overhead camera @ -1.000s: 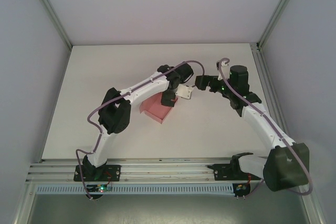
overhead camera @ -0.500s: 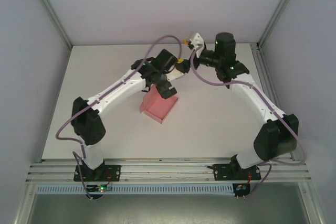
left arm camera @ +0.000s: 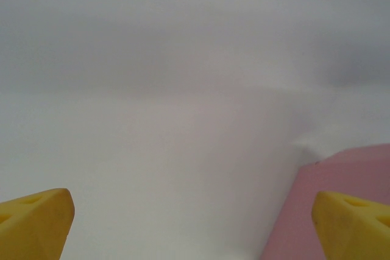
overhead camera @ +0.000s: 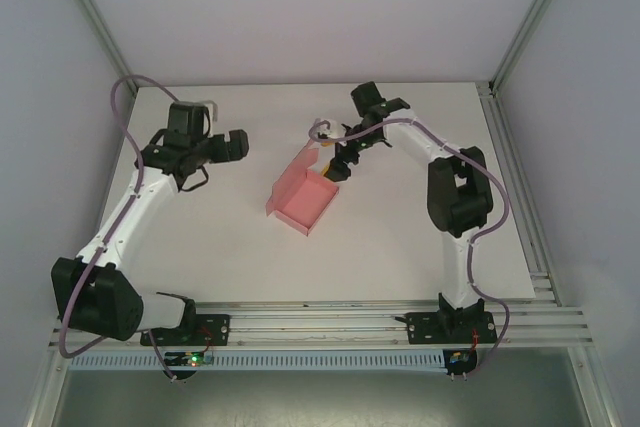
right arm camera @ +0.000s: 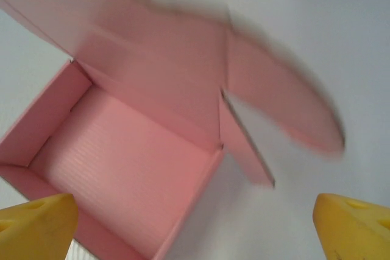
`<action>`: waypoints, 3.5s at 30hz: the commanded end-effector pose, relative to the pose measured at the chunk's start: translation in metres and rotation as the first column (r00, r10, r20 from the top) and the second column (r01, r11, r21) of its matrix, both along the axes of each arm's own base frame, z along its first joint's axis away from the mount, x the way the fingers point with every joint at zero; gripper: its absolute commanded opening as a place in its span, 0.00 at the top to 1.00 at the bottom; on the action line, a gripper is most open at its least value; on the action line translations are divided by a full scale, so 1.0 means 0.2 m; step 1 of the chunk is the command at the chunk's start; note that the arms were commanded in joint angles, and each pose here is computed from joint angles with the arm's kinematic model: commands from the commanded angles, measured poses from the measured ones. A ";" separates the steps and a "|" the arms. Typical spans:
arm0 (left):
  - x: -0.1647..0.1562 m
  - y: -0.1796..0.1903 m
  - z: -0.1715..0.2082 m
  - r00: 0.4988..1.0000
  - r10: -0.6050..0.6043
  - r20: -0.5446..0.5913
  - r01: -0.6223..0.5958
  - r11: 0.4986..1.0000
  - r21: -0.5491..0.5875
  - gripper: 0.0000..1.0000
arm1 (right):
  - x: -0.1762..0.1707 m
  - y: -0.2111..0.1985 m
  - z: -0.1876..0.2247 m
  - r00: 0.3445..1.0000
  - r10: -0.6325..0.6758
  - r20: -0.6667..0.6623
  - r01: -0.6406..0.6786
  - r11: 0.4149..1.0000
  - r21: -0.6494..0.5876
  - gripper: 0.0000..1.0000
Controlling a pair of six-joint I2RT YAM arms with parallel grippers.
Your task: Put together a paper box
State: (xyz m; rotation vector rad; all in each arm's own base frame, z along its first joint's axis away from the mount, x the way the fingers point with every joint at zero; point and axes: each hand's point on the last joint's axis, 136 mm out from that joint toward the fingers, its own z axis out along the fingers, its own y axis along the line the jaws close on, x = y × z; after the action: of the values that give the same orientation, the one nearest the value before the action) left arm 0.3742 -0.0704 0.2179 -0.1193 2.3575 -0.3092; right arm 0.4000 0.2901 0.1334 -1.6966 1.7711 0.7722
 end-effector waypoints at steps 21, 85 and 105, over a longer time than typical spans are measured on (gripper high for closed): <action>0.00 -0.29 0.11 0.935 -0.317 0.160 0.338 0.934 -0.120 0.00 | 0.05 -0.10 0.28 0.879 -0.417 0.231 0.403 0.909 0.108 1.00; 0.19 -0.71 -0.33 0.560 -0.817 -0.139 0.825 0.564 0.007 0.39 | 0.01 -0.42 0.05 0.939 -0.321 0.125 0.338 0.927 -0.160 0.85; 0.33 -0.80 -0.32 0.805 -0.575 -0.148 0.589 0.803 0.086 1.00 | 0.26 -0.42 0.23 0.513 -0.853 0.102 0.855 0.518 0.029 1.00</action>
State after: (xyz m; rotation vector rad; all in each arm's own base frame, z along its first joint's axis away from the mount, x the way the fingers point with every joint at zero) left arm 0.4284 -0.2165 0.1267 0.9091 2.4974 -0.4668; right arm 0.4199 0.2110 0.1379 -1.1027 2.2143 0.2501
